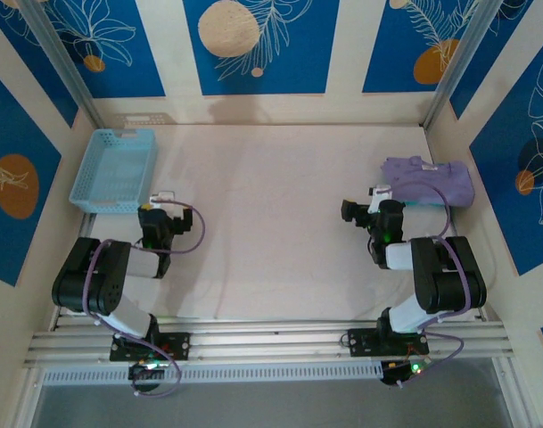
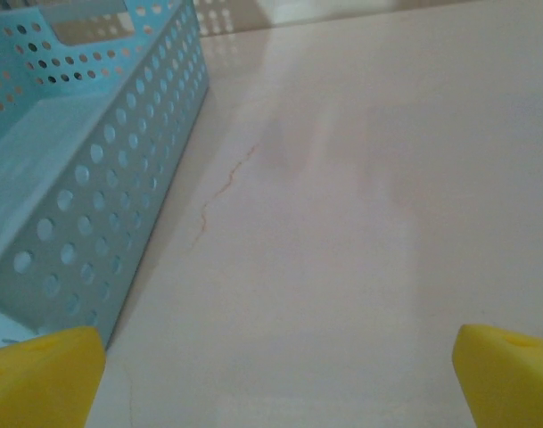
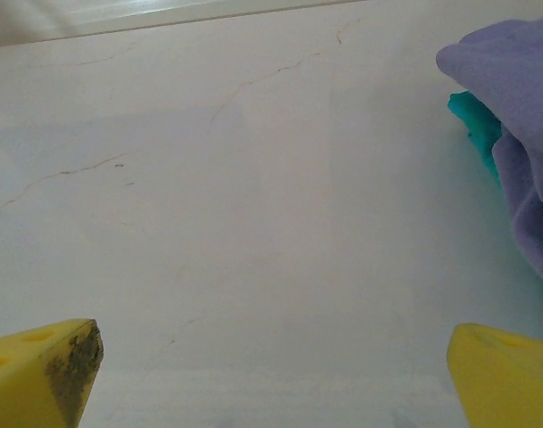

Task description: Fold the inside-out t-shirt

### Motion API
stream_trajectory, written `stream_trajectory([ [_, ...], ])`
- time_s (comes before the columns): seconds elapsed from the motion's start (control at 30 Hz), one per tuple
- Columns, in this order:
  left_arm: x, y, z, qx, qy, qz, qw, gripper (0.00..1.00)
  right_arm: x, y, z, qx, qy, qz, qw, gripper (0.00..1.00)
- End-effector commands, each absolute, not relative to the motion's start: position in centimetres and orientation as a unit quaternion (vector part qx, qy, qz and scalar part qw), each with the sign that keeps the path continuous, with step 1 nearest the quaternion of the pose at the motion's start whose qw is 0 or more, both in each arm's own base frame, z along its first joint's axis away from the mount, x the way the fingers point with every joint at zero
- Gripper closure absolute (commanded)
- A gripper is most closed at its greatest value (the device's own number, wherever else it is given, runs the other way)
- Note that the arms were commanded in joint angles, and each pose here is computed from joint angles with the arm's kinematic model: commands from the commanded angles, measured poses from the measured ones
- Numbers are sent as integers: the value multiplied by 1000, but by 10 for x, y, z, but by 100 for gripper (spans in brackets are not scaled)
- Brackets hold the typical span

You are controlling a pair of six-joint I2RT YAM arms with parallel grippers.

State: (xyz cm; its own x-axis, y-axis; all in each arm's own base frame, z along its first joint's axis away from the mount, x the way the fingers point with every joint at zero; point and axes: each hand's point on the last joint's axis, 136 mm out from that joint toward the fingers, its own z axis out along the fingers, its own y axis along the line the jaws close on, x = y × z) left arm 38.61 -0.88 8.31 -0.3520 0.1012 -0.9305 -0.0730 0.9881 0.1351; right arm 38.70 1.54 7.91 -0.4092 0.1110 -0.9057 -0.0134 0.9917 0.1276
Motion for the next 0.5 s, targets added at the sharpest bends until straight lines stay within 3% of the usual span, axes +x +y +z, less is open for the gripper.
stream_trajectory([
  [0.0, 392, -5, 95, 1, 807, 75, 585, 0, 396, 15, 94, 21, 823, 48, 565, 1],
  [0.47, 392, -6, 95, 2, 807, 74, 586, 0, 396, 16, 93, 20, 824, 49, 564, 1],
])
